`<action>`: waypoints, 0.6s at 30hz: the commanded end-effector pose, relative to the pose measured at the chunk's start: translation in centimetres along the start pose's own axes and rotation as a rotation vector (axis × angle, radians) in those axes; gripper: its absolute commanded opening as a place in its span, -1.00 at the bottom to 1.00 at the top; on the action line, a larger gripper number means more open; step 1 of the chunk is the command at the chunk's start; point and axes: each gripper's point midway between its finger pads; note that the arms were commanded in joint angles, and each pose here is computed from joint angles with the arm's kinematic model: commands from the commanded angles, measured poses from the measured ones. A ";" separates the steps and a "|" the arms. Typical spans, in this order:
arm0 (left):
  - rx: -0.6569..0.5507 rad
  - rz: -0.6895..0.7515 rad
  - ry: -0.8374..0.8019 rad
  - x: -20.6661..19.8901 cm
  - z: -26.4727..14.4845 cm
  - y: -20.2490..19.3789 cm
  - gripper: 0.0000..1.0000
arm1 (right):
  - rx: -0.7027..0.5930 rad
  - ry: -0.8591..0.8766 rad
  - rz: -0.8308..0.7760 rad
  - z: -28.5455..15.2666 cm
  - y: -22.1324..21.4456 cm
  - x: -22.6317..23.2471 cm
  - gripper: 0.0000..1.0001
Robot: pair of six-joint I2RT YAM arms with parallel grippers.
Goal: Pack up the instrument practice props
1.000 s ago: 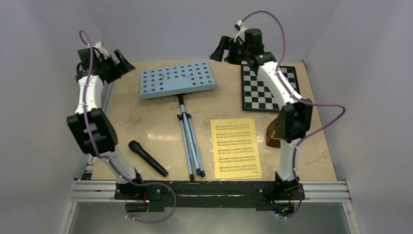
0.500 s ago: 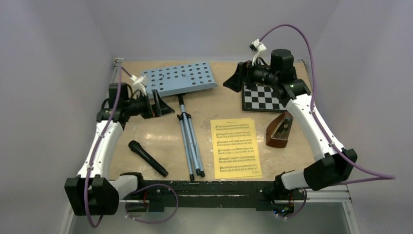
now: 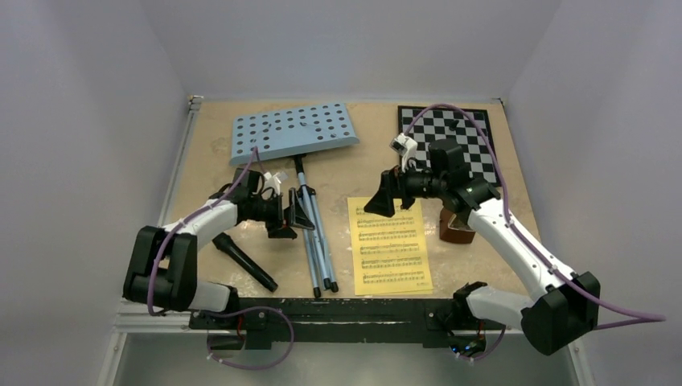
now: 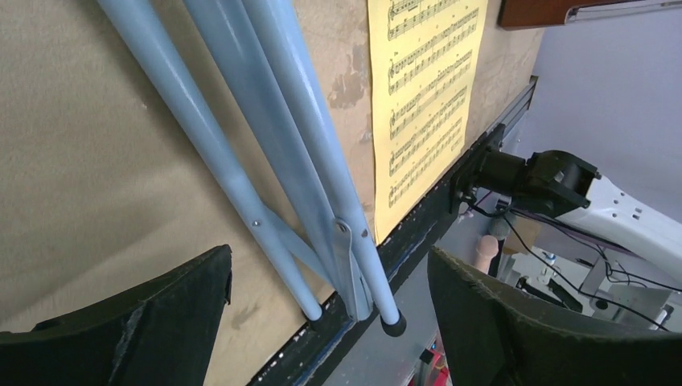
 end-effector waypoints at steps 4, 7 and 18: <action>0.037 0.018 -0.061 -0.6 2.8 2.1 0.76 | -0.048 0.010 -0.055 -0.9 0.2 0.8 0.93; 0.082 -0.032 -0.039 0.3 4.1 2.2 0.64 | -0.040 0.008 -0.043 -0.7 -0.1 0.7 0.94; 0.109 -0.148 0.352 9.0 4.8 1.5 -0.18 | -0.033 0.014 0.013 0.0 -0.1 0.4 0.93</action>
Point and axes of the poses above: each gripper's point midway between its finger pads, its own z axis out along the fingers, its own x axis along the line the jaws close on, y = z × x, and after that the axes turned 13 degrees about -z, right-handed
